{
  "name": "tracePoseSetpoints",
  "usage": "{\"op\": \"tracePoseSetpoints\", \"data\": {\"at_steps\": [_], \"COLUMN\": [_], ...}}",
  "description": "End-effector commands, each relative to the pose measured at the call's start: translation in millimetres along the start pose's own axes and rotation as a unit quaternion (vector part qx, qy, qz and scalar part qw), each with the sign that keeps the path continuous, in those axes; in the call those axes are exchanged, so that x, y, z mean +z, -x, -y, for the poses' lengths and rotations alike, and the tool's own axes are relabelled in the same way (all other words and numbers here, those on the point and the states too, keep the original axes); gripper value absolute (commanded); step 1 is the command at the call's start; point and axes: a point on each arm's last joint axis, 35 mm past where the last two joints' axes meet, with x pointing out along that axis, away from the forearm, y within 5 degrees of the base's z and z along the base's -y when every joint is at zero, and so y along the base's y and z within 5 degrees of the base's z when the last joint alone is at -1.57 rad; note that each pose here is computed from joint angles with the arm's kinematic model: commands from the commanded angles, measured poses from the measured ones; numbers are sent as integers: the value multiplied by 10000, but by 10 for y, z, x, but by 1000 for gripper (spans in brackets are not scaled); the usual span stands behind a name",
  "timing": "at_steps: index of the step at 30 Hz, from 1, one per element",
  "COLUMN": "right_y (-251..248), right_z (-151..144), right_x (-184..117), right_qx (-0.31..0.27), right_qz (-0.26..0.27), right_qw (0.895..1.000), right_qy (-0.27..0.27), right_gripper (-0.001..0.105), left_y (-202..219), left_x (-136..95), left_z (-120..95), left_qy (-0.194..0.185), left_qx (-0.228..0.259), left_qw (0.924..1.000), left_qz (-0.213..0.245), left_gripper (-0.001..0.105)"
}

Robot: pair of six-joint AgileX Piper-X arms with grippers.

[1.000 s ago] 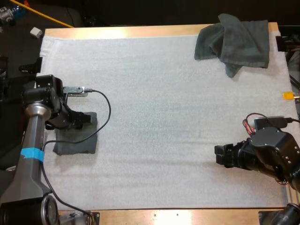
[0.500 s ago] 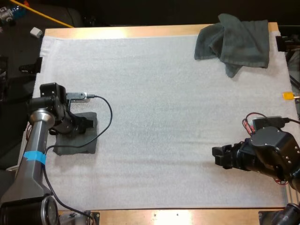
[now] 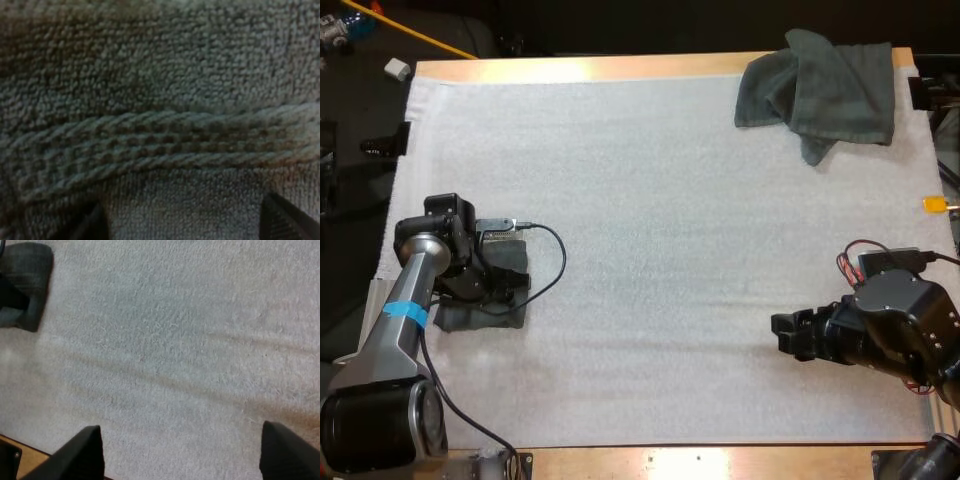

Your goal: Pick towel from pile, fold and stack

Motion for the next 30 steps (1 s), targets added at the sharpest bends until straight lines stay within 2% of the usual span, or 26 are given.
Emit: {"op": "tracePoseSetpoints", "data": {"at_steps": [1,6,12,19,21,23,30], "right_y": [20,24,18,17,17,21,5], "right_z": [-3,-4,-4,-10,-12,-17,-44], "right_x": [10,11,12,39,58,54,166], "right_qx": [27,33,34,68,58,75,-4], "right_qz": [43,52,50,173,260,267,766], "right_qw": [10000,10000,10000,9998,9995,9996,9966], "right_qy": [14,12,28,105,146,103,307], "right_gripper": [63,63,63,63,63,63,63], "left_y": [-20,107,604,1155,1274,1281,1650], "left_x": [9,83,231,92,17,30,-197], "left_z": [8,13,20,34,32,36,77], "left_qy": [40,51,62,25,15,14,-77], "left_qx": [18,-55,-187,-721,-856,-785,-1190], "left_qw": [10000,10000,9962,9830,9789,9787,9624], "left_qz": [-87,55,847,1690,1854,1898,2441], "left_gripper": [62,62,62,62,62,62,62]}}
